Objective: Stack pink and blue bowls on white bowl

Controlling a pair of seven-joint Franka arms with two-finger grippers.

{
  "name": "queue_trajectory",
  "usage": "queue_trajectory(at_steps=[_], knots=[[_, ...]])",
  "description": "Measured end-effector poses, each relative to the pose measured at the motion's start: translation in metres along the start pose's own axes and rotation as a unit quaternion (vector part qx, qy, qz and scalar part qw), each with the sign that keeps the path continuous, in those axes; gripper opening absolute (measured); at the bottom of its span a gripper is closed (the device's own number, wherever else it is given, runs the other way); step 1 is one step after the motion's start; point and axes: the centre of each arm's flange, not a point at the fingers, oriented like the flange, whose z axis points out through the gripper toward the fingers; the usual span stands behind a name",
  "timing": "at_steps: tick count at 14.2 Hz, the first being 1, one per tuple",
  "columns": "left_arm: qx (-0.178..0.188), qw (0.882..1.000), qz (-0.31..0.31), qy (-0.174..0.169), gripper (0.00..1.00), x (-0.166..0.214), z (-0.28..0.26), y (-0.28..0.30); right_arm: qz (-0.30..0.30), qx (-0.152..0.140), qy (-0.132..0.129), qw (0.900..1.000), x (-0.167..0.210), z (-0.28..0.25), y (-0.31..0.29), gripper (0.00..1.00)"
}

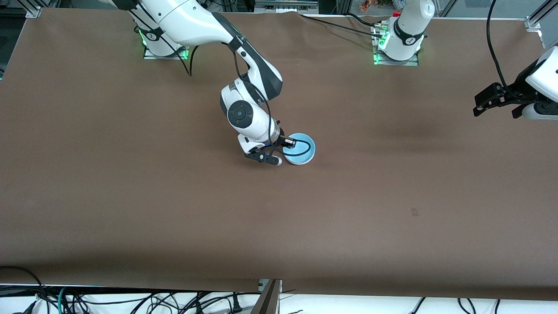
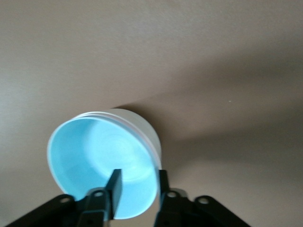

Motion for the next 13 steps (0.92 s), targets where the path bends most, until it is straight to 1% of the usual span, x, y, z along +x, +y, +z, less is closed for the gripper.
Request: queue_trajectory(at_steps=[3, 4, 5, 6, 8, 9, 11, 13], knots=[[0.000, 1.000, -0.001, 0.000, 1.00, 0.000, 0.000, -0.001, 0.000, 0.001, -0.004, 1.000, -0.003, -0.032, -0.010, 0.77], [0.000, 1.000, -0.001, 0.000, 1.00, 0.000, 0.000, -0.001, 0.000, 0.000, -0.005, 1.000, -0.001, -0.052, -0.011, 0.86], [0.000, 1.000, -0.001, 0.000, 1.00, 0.000, 0.000, -0.001, 0.002, -0.003, -0.001, 1.000, 0.005, -0.078, -0.009, 0.98], [0.000, 1.000, -0.001, 0.000, 1.00, 0.000, 0.000, -0.002, 0.005, -0.008, 0.006, 1.000, 0.014, -0.112, -0.004, 1.00], [0.000, 1.000, -0.002, 0.000, 1.00, 0.000, 0.000, -0.002, 0.002, -0.025, 0.030, 0.999, 0.028, -0.196, 0.014, 1.00], [0.000, 1.000, -0.002, 0.000, 1.00, 0.000, 0.000, -0.002, -0.002, -0.033, 0.037, 0.999, 0.033, -0.239, 0.029, 1.00], [0.000, 1.000, -0.002, 0.000, 1.00, 0.000, 0.000, -0.002, -0.011, -0.044, 0.040, 0.998, 0.040, -0.318, 0.067, 1.00], [0.000, 1.000, -0.003, 0.000, 1.00, 0.000, 0.000, -0.003, -0.011, -0.050, 0.035, 0.998, 0.045, -0.377, 0.110, 1.00]])
